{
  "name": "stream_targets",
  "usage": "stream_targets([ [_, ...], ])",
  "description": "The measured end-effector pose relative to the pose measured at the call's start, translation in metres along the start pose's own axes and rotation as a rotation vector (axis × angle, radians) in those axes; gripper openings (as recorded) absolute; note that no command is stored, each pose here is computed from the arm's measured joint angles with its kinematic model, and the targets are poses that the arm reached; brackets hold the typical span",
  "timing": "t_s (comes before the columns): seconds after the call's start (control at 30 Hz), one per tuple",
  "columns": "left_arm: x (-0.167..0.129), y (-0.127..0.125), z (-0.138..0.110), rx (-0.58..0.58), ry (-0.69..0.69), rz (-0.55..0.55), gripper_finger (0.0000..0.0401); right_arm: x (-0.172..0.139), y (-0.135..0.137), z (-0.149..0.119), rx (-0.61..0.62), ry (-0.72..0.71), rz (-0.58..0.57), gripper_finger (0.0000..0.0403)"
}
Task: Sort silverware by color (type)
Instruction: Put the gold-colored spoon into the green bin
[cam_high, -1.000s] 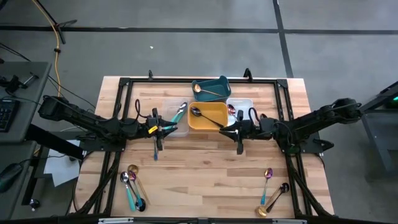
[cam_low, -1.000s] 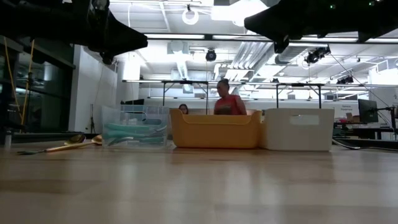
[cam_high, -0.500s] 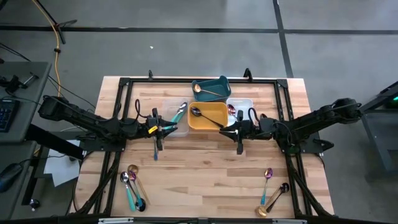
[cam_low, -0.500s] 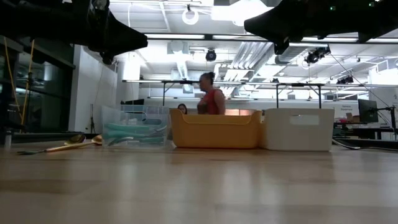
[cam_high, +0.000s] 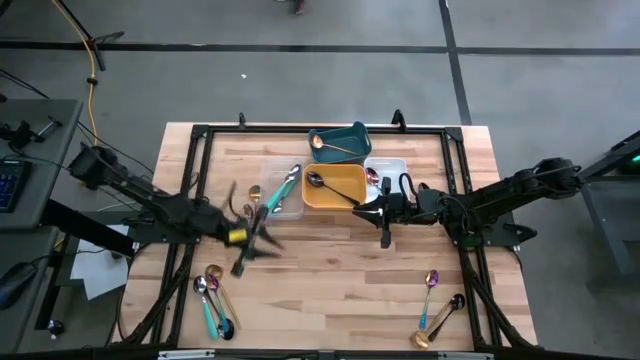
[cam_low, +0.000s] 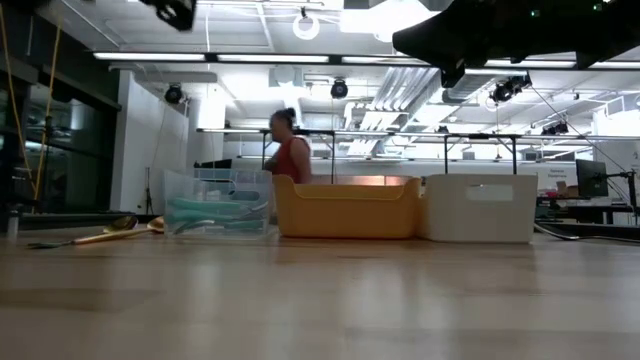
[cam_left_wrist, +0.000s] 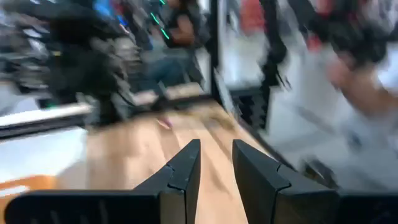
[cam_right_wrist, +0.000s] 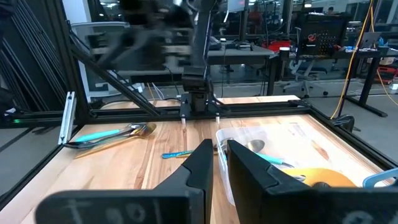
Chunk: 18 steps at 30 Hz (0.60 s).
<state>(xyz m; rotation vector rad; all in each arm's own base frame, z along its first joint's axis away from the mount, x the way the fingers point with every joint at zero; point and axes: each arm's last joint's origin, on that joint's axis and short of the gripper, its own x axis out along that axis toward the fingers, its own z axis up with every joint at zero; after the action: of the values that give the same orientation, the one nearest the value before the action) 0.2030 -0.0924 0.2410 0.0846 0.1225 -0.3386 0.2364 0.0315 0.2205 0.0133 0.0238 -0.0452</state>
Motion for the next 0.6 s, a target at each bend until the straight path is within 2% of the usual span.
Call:
stream_targets([
  [0.17,0.012,-0.040,0.010,0.083,0.391,-0.019,0.0087,0.000,0.000,0.000,0.000,0.000,0.000,0.0041],
  [0.4,0.026,-0.090,0.021,0.116,0.816,-0.051,0.0087,0.000,0.000,0.000,0.005,0.003,0.000,0.0041],
  [0.5,0.031,-0.107,0.017,0.172,0.961,-0.050,0.0087,0.000,0.000,0.000,0.006,0.004,0.000,0.0041],
  [0.6,0.034,-0.121,0.001,0.242,1.087,-0.070,0.0087,0.000,0.000,0.000,0.006,0.004,0.000,0.0041],
])
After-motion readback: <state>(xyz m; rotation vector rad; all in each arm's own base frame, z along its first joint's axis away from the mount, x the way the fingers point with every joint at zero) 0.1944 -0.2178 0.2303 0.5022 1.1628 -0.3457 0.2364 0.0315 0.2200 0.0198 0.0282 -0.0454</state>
